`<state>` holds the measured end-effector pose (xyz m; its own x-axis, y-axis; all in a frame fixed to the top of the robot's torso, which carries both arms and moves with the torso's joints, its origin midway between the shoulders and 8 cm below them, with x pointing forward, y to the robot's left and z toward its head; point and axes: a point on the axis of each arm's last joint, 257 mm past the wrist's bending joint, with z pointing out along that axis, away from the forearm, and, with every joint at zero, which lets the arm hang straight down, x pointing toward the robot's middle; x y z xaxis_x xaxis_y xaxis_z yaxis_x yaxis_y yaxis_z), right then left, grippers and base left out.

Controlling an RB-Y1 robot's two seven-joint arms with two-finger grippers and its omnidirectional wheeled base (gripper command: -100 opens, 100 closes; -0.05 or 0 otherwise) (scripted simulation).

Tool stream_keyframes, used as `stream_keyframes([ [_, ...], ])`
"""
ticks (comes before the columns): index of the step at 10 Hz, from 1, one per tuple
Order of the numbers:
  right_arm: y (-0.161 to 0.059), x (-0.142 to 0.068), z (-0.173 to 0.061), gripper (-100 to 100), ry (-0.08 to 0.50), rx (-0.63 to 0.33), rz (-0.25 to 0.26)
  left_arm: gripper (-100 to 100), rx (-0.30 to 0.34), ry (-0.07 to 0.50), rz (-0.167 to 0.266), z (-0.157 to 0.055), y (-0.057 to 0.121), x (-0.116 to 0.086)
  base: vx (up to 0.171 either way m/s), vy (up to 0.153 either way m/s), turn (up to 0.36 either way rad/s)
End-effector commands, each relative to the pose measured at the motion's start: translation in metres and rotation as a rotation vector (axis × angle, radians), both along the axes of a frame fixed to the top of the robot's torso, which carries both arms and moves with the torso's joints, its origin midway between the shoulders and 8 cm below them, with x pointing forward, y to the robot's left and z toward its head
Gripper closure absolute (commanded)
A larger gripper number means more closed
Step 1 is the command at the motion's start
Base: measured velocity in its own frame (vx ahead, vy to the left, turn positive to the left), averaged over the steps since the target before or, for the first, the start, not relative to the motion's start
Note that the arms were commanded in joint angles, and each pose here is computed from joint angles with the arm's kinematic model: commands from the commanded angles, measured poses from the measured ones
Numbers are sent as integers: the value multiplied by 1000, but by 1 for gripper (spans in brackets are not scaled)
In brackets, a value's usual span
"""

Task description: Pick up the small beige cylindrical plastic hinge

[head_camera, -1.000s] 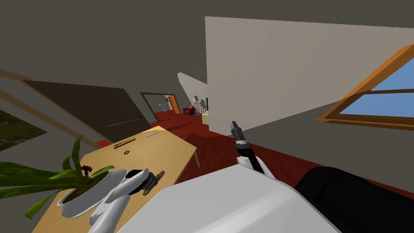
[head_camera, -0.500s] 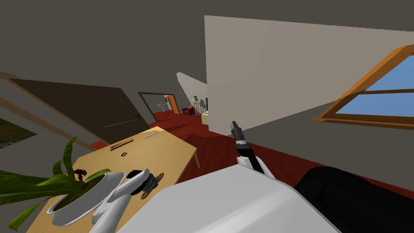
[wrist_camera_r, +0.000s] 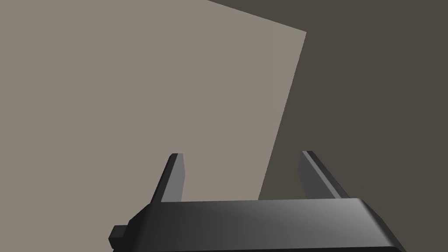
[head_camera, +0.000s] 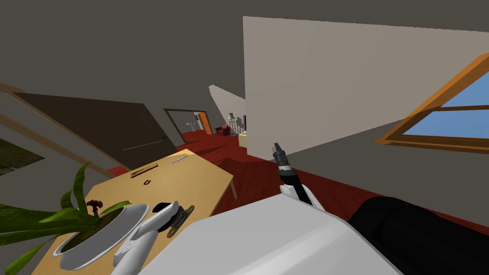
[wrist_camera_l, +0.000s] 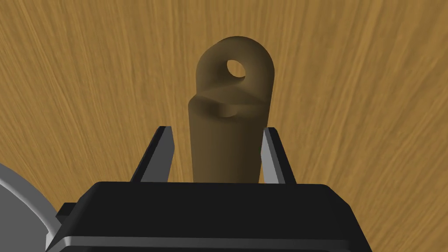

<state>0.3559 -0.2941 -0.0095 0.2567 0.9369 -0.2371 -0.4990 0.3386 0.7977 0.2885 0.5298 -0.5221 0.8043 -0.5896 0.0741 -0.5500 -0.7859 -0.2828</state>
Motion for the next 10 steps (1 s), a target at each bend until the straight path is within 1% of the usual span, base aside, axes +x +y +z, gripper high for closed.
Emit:
stream_keyframes([
  [1,0,0,0,0,0,0,0,100,0,0,0,0,0,0,0,0,0],
  [4,0,0,0,0,0,0,0,100,1,-1,0,0,0,0,0,0,0],
  [5,0,0,0,0,0,0,0,0,1,-1,0,0,0,0,0,0,0],
  [6,0,0,0,0,0,0,0,100,1,-1,3,9,6,3,-27,-24,-25],
  [8,0,0,0,0,0,0,0,100,1,0,6,19,11,6,-50,-39,-20],
  [9,0,0,0,0,0,0,0,100,3,-2,5,16,9,5,-20,-17,-2],
  [10,0,0,0,0,0,0,0,0,2,-1,5,16,9,5,0,0,0],
])
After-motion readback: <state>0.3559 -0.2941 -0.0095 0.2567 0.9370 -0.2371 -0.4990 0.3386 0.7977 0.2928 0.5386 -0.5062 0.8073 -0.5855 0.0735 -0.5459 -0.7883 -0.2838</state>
